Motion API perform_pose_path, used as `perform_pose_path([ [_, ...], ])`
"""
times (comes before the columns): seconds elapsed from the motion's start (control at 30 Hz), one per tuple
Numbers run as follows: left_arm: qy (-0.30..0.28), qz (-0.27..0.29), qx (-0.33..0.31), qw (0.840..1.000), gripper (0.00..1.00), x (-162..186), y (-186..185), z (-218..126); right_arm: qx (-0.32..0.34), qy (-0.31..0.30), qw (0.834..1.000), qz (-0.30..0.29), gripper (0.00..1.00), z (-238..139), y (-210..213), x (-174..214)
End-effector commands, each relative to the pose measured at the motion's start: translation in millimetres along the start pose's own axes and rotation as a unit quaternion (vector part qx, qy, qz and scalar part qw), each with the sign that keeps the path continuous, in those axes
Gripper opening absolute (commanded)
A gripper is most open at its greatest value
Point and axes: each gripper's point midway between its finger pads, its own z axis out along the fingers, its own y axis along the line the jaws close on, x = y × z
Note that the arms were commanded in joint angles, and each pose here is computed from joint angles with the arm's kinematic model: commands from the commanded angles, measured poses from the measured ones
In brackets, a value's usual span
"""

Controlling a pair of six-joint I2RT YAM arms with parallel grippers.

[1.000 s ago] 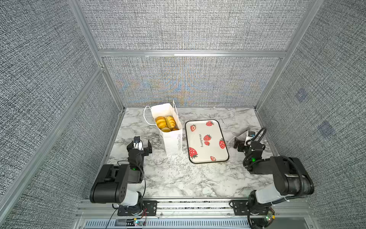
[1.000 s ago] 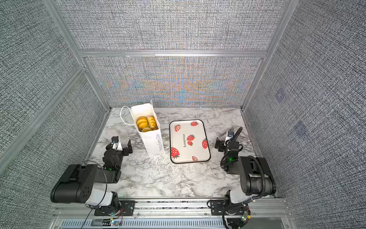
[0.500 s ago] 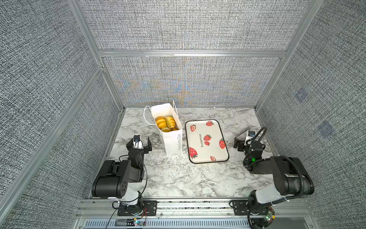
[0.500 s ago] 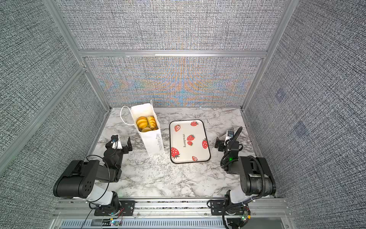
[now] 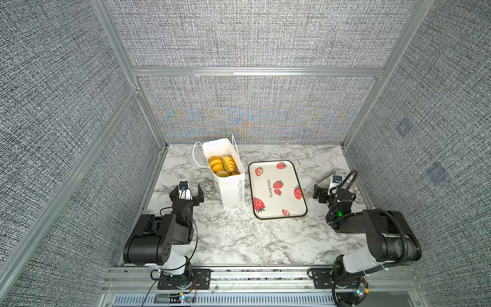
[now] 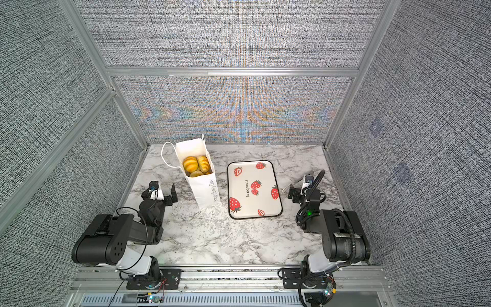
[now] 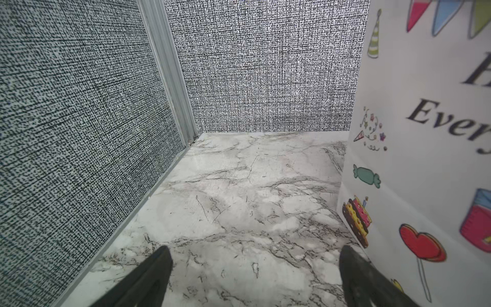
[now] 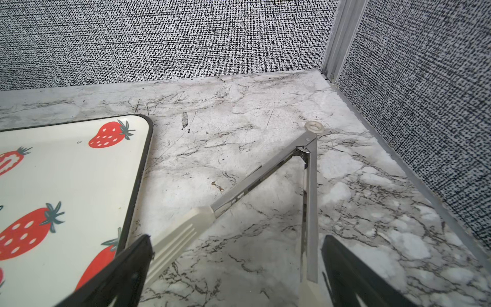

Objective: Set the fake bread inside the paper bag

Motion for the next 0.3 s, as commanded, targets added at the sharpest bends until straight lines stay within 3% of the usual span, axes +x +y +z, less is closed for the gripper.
perform_pose_path([
  [0.0, -0.007, 0.002, 0.018, 1.000, 0.99, -4.5, -4.6, 3.0, 0.000, -0.013, 1.000, -0.003, 0.99, 1.0, 0.4, -7.4],
  [0.27, -0.013, 0.002, 0.020, 1.000, 0.99, -6.6, -4.6, 0.4, -0.001, -0.012, 1.000, -0.002, 0.99, 1.0, 0.7, -7.1],
])
